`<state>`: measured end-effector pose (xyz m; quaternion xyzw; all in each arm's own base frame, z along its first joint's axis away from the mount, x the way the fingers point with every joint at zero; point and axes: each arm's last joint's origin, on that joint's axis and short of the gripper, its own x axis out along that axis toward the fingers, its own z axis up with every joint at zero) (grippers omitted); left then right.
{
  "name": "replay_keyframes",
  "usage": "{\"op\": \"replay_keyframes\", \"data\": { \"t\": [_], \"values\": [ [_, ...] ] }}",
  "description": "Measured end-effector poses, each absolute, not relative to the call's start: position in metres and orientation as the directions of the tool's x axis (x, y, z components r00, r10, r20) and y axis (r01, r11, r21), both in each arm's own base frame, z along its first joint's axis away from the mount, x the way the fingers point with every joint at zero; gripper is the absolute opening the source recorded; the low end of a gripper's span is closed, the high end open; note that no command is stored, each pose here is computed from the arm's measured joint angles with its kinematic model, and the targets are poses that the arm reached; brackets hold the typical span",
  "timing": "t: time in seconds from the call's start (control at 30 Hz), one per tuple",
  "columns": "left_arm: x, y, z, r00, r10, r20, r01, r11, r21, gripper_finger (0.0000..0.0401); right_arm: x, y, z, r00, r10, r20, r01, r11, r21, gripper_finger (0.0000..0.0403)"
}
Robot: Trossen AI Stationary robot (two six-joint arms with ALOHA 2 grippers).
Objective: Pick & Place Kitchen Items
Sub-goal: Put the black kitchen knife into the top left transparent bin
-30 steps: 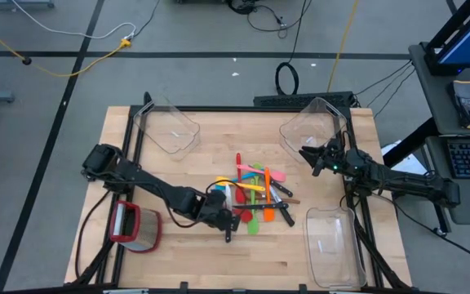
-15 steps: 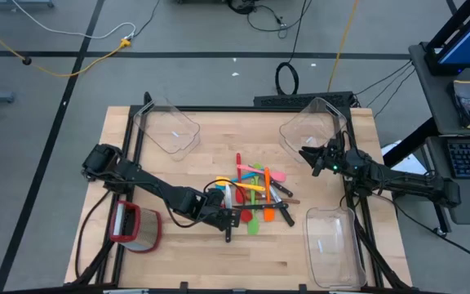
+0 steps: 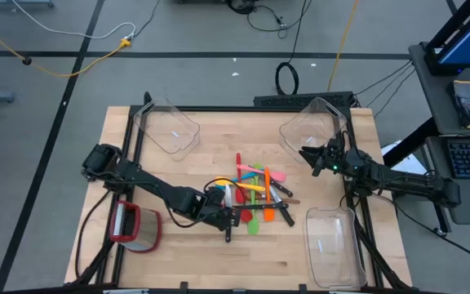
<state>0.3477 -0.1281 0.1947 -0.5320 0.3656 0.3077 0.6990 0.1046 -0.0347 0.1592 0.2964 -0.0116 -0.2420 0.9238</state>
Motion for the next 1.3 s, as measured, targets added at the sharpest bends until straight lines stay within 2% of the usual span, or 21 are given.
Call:
{"op": "replay_keyframes", "data": {
  "t": [0.33,0.53,0.63,0.8,0.93,1.13,1.3],
  "values": [
    [0.348,-0.127,0.195,0.543,0.042,-0.839,-0.831,0.171,-0.529,0.0161,0.105,-0.035,0.159,0.883,-0.454,-0.122,0.44,0.707,0.553,0.0153],
    [0.346,-0.126,0.193,0.519,0.043,-0.854,-0.844,0.184,-0.504,0.0163,0.105,-0.035,0.159,0.882,-0.454,-0.122,0.44,0.707,0.553,0.0153],
    [0.345,-0.126,0.193,0.516,0.045,-0.856,-0.845,0.188,-0.5,0.018,0.105,-0.035,0.159,0.883,-0.454,-0.122,0.44,0.707,0.553,0.0153],
    [0.346,-0.126,0.193,0.517,0.051,-0.854,-0.844,0.197,-0.499,0.0232,0.105,-0.035,0.159,0.883,-0.454,-0.122,0.44,0.707,0.553,0.0153],
    [0.351,-0.13,0.179,0.502,0.032,-0.865,-0.844,0.238,-0.481,0.0262,0.105,-0.035,0.159,0.882,-0.454,-0.122,0.441,0.707,0.553,0.0153],
    [0.358,-0.136,0.154,0.463,-0.024,-0.886,-0.861,0.226,-0.456,0.0273,0.105,-0.035,0.159,0.882,-0.454,-0.128,0.443,0.706,0.552,0.0153],
    [0.359,-0.135,0.149,0.447,-0.03,-0.894,-0.874,0.199,-0.443,0.0273,0.105,-0.035,0.159,0.882,-0.454,-0.128,0.443,0.706,0.552,0.0153]
  ]
}}
